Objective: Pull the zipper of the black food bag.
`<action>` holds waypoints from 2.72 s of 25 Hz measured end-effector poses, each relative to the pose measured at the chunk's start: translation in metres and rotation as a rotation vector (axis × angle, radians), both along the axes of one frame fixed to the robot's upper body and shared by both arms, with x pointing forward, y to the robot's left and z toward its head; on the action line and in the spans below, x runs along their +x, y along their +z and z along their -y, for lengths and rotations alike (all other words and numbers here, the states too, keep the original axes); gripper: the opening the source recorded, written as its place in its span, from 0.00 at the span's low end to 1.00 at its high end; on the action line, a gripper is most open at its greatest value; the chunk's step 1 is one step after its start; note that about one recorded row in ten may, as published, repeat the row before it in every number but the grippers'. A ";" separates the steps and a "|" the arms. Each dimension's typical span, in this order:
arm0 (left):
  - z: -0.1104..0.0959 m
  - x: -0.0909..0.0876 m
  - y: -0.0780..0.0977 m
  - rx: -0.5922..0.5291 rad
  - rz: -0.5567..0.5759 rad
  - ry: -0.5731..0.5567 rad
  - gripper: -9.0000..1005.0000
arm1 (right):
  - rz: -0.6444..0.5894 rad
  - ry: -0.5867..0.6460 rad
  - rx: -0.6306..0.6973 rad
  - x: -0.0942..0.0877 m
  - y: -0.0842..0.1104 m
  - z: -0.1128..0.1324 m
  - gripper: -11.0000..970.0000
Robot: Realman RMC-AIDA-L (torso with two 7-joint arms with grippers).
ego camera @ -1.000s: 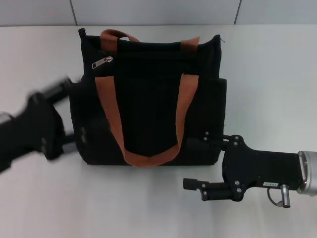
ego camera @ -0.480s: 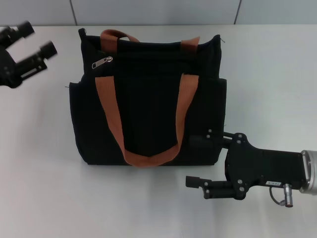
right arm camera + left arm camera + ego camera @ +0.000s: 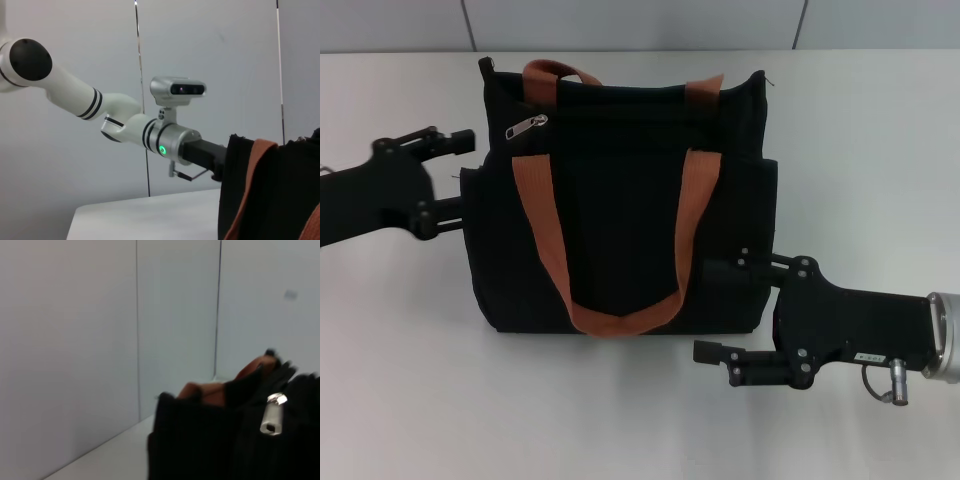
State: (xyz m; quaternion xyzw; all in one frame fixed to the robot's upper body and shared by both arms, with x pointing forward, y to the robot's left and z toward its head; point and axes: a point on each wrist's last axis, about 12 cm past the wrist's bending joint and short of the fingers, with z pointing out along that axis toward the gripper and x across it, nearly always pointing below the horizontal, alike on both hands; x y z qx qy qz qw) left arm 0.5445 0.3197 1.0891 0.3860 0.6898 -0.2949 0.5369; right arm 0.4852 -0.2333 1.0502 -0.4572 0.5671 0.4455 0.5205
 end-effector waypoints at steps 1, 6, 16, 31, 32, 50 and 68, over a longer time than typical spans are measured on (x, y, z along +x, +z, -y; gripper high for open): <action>0.000 0.000 0.000 0.000 0.000 0.000 0.70 | 0.000 0.000 0.000 0.000 0.000 0.000 0.77; 0.009 0.009 0.001 0.024 0.033 0.009 0.69 | 0.005 0.004 0.001 0.002 0.001 -0.002 0.76; -0.004 -0.002 0.014 -0.085 0.152 0.039 0.45 | 0.006 -0.022 0.022 0.006 0.004 -0.002 0.74; 0.007 -0.002 0.020 -0.129 0.209 0.007 0.05 | -0.387 -0.018 0.327 0.067 0.082 -0.005 0.71; 0.006 -0.001 0.021 -0.130 0.211 0.007 0.05 | -0.411 -0.008 0.323 0.072 0.087 -0.007 0.71; 0.003 0.002 0.024 -0.110 0.218 -0.003 0.03 | -1.006 0.059 0.135 0.122 0.132 -0.065 0.47; 0.008 -0.003 0.021 -0.124 0.241 -0.011 0.03 | -1.149 -0.007 0.039 0.126 0.122 -0.097 0.27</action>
